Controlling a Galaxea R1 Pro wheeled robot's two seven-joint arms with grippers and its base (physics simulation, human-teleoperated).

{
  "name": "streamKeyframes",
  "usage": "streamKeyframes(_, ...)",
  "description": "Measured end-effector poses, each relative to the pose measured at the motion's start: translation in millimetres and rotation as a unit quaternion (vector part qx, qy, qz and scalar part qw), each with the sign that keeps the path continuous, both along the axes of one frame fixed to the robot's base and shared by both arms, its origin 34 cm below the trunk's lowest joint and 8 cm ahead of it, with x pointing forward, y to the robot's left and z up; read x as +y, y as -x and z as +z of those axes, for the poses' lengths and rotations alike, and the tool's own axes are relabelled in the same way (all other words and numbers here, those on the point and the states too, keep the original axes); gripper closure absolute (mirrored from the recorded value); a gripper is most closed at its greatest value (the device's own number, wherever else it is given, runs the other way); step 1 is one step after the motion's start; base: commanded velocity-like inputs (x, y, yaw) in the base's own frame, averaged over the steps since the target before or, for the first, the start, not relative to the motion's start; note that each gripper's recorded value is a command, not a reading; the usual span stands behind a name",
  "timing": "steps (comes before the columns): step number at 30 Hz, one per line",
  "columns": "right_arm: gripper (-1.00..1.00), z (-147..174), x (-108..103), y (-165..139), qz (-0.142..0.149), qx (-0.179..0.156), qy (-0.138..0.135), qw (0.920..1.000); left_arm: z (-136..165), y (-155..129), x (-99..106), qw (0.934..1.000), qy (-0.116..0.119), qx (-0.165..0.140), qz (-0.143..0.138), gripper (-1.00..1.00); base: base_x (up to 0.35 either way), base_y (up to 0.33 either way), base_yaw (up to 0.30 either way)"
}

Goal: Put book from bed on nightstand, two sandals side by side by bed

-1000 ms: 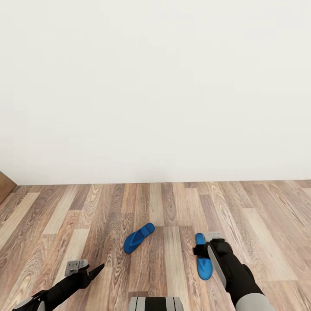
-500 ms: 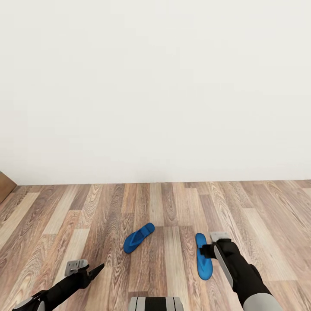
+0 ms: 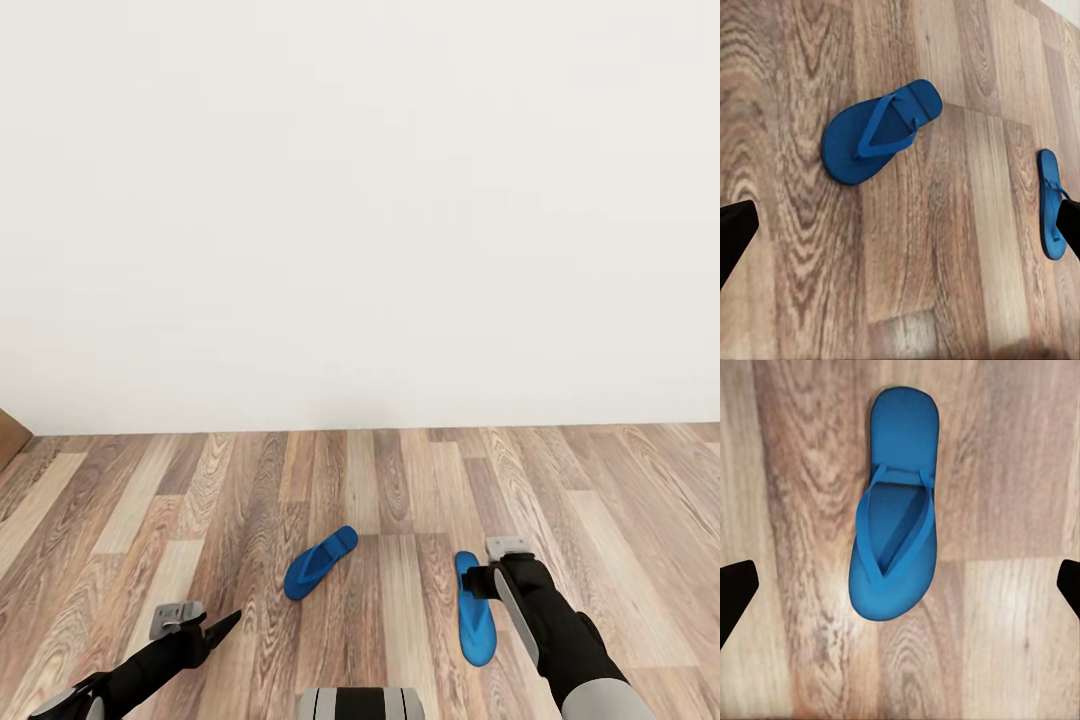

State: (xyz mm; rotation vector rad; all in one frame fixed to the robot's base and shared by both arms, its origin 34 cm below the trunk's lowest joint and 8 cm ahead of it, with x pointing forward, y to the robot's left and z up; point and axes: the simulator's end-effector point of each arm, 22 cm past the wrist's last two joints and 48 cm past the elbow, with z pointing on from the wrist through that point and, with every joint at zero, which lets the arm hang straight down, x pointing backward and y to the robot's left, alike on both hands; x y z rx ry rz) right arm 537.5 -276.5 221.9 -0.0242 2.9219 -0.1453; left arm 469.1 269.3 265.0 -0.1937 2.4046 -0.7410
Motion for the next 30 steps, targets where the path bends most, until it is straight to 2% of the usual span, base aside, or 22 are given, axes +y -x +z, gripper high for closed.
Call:
streamKeyframes(25, -1.00, -1.3, 5.1, 1.4, 0.004, 0.002, 0.000, 1.0000, 0.0, 0.0, -0.4, 1.0000, 0.000, 0.000, 0.000, -1.00, 0.003, 0.000, 0.000)
streamKeyframes(30, -1.00, -11.1, 5.6, 7.3, 0.003, 0.013, -0.001, 0.9999, -8.4, 4.9, -0.6, 0.9999, 0.001, 0.010, 0.000, -1.00, 0.000, 0.000, 0.000)
